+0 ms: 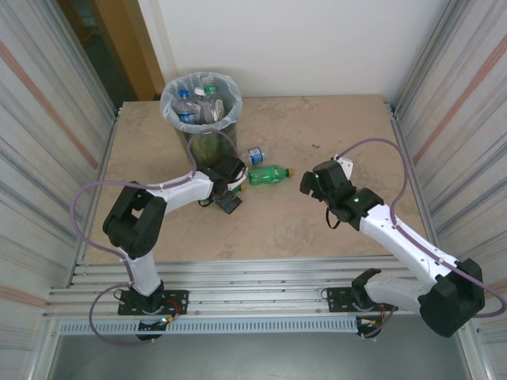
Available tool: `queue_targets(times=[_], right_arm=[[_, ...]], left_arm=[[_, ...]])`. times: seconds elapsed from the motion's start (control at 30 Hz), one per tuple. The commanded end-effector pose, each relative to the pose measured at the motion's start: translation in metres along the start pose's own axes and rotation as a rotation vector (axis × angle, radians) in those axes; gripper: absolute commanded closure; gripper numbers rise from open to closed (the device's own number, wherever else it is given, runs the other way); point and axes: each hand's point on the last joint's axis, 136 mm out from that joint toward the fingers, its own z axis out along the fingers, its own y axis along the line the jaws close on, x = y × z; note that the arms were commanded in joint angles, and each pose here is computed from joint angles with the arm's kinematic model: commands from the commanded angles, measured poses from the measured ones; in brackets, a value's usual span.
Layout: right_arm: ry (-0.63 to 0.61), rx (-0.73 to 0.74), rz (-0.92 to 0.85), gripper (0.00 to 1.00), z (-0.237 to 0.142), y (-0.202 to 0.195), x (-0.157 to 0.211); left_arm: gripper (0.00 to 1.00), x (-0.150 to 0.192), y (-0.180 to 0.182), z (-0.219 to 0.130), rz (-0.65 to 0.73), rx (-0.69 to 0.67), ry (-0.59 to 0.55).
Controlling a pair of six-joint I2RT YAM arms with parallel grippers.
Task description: Put the plastic bottles in the bin
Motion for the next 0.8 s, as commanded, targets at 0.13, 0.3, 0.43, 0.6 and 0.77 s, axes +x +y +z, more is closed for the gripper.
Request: queue_targets(times=[0.13,0.3,0.43,0.6,0.77], right_arm=[[-0.008,0.022,0.033,0.02,-0.002,-0.007,-0.001],[-0.008,0.019,0.034,0.02,-0.002,-0.006,-0.002],[-0.007,0.016,0.032,0.02,-0.002,-0.004,-0.003],[-0.003,0.013,0.030,0.02,0.000,-0.001,-0.004],[0.001,0.010,0.027,0.02,0.001,0.001,-0.004]], left_arm=[[0.01,0.009,-0.012,0.002,0.003,0.080,0.065],[0.03,0.011,-0.024,0.000,0.009,0.141,0.074],[0.07,0.012,-0.034,-0.004,0.014,0.186,0.075],[0.13,0.010,-0.041,-0.013,0.009,0.235,0.070],[0.17,0.008,-0.055,-0.026,0.019,0.321,0.065]])
